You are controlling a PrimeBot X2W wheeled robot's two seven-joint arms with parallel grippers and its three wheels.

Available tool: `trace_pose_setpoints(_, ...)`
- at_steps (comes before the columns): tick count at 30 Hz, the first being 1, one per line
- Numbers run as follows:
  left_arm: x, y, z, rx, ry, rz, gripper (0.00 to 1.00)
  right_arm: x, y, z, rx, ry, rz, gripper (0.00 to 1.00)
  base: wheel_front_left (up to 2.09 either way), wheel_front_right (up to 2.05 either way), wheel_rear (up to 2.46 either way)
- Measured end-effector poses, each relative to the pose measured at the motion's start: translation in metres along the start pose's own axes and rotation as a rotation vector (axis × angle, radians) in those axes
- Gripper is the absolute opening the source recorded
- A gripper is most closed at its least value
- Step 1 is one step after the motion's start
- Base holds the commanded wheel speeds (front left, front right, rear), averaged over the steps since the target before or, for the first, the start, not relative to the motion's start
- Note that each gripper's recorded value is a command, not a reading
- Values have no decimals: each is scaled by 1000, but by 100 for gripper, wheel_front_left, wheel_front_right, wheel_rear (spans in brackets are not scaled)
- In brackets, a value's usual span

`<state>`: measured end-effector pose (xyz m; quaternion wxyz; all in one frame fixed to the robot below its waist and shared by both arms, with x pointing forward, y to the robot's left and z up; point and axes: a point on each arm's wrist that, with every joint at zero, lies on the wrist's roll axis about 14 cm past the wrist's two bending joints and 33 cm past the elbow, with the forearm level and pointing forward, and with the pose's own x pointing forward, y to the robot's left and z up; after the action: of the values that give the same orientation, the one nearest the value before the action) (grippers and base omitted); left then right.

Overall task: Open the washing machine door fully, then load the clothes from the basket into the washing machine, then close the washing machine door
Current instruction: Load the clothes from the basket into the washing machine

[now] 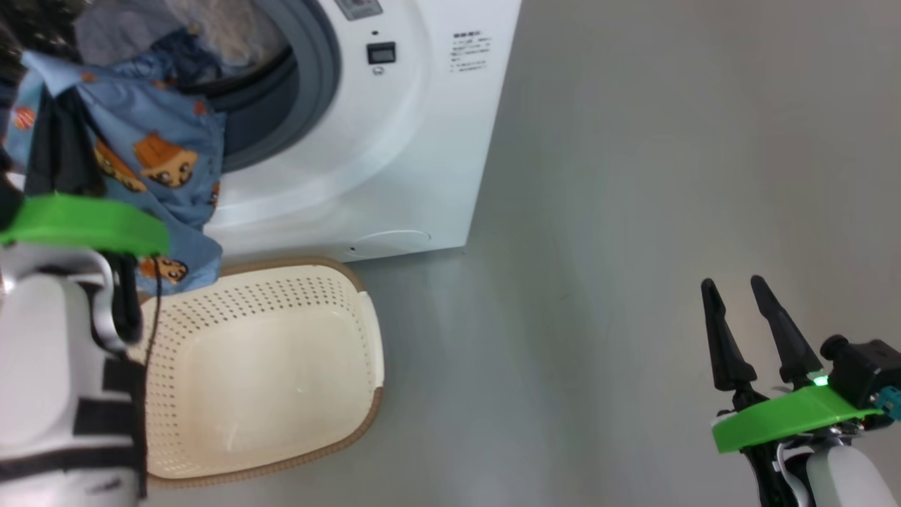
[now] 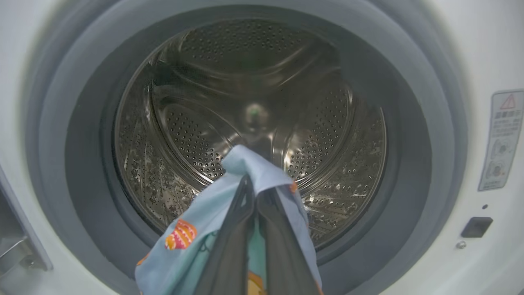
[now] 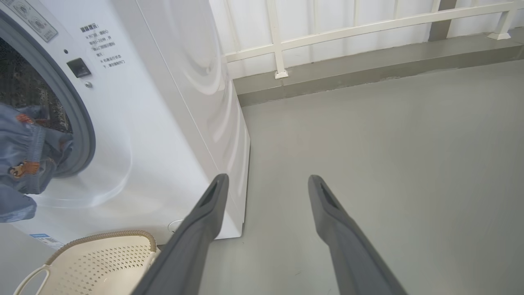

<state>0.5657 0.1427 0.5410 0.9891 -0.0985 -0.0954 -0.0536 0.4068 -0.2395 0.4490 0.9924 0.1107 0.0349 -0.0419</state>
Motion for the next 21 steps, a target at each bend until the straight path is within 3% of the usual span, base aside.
trace_pose_setpoints(12,61,5,-69,10,211,1,0,12,-7,-7,8,11,-34,100,0,0,0)
trace_pose_setpoints(21,84,-4,-119,12,373,-16,0,16,-14,-20,16,41,-62,100,0,0,0)
